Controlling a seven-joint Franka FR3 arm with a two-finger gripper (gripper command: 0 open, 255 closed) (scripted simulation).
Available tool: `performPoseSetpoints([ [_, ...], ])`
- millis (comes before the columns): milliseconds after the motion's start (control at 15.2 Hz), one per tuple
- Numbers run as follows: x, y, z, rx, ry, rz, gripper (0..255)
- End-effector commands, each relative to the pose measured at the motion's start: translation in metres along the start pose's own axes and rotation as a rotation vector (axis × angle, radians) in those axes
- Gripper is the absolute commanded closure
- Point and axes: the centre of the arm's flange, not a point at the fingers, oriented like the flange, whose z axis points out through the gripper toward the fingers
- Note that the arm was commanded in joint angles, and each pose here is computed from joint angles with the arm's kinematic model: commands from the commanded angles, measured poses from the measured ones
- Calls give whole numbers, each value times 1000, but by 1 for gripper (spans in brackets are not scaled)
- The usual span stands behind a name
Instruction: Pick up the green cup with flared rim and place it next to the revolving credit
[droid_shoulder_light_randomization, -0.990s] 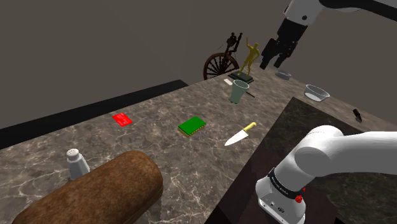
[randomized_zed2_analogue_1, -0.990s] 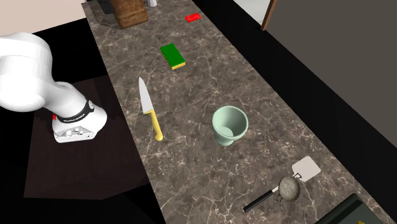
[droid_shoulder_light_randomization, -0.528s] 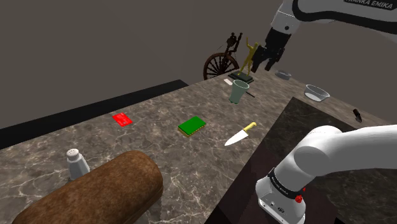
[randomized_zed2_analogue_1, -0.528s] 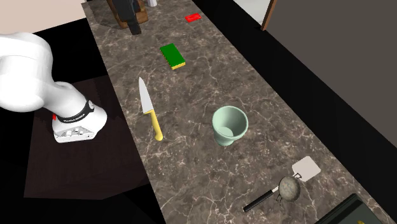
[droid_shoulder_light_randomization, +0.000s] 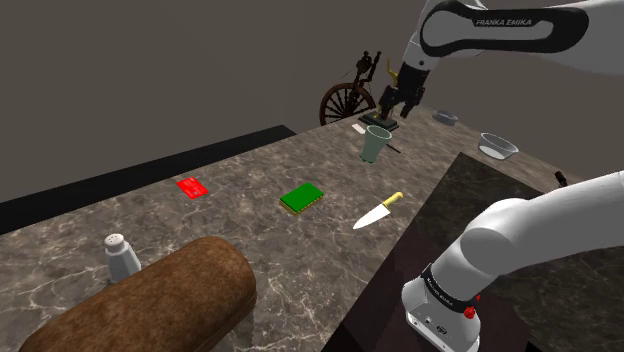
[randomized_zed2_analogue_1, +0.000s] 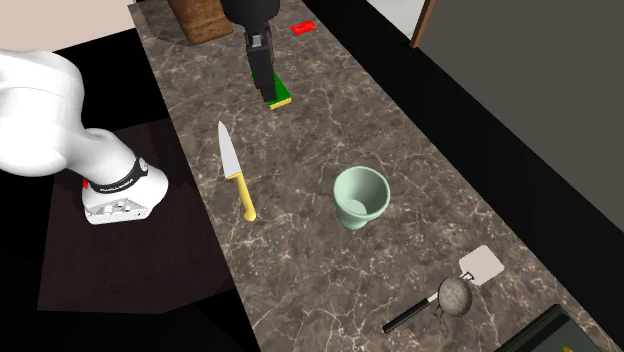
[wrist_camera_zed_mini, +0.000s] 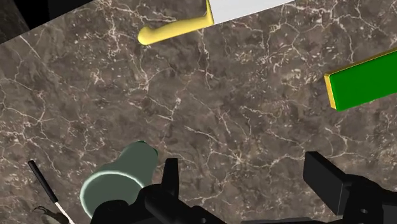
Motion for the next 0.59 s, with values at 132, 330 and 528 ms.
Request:
performPoseSetpoints([
  [132,36,20,34,-11,-9,16,0],
  [330,62,36,60,-19,-17,28,0],
  [528,88,53,85,-27,-24,40,0],
])
